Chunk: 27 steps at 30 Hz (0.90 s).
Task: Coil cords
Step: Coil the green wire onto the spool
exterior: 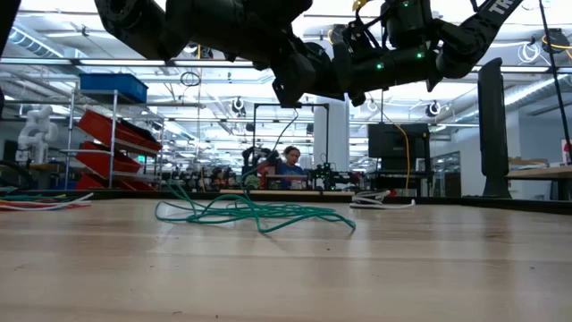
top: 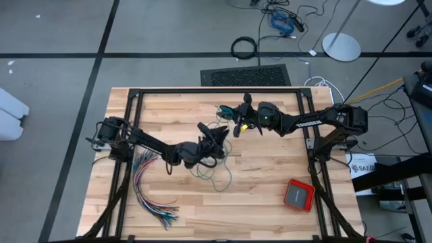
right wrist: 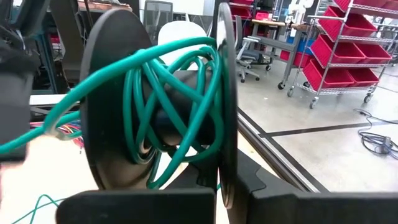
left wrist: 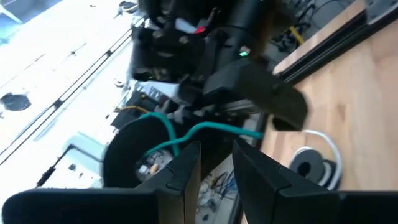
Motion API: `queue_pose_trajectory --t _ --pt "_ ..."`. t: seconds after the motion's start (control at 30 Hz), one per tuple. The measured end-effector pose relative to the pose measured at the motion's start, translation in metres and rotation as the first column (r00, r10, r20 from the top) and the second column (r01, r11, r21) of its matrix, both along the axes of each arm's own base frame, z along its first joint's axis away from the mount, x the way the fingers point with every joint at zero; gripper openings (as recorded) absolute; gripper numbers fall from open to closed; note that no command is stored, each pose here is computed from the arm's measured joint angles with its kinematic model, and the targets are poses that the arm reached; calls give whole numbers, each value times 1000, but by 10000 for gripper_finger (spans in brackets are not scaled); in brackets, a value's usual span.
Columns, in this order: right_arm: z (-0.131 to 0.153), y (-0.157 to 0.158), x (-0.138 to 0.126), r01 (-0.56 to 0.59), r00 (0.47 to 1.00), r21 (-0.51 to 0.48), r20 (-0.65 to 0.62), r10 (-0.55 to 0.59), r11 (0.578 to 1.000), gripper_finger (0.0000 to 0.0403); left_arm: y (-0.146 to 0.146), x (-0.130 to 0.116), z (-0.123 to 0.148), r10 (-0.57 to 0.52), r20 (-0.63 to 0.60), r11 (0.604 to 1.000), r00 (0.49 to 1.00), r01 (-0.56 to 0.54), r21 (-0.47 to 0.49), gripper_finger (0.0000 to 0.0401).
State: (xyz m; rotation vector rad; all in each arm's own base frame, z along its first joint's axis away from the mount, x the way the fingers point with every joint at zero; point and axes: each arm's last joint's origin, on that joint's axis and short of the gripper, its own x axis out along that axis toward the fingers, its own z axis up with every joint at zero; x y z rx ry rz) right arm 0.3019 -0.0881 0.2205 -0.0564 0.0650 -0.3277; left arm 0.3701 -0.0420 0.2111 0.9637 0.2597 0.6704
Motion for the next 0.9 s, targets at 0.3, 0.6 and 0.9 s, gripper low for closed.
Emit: queue_pose_trajectory --t 0.3,0.6,0.9 --pt "0 0 0 0 1000 1 1 0 1000 0 4 -1 4 52 21 999 998 -53 14 102" --pt "1 0 0 0 1000 1 7 0 1000 0 19 0 3 102 28 995 994 -102 -11 102" --pt "1 0 0 -1 1000 1 8 1 1000 0 26 3 0 -5 55 998 999 8 -66 102"
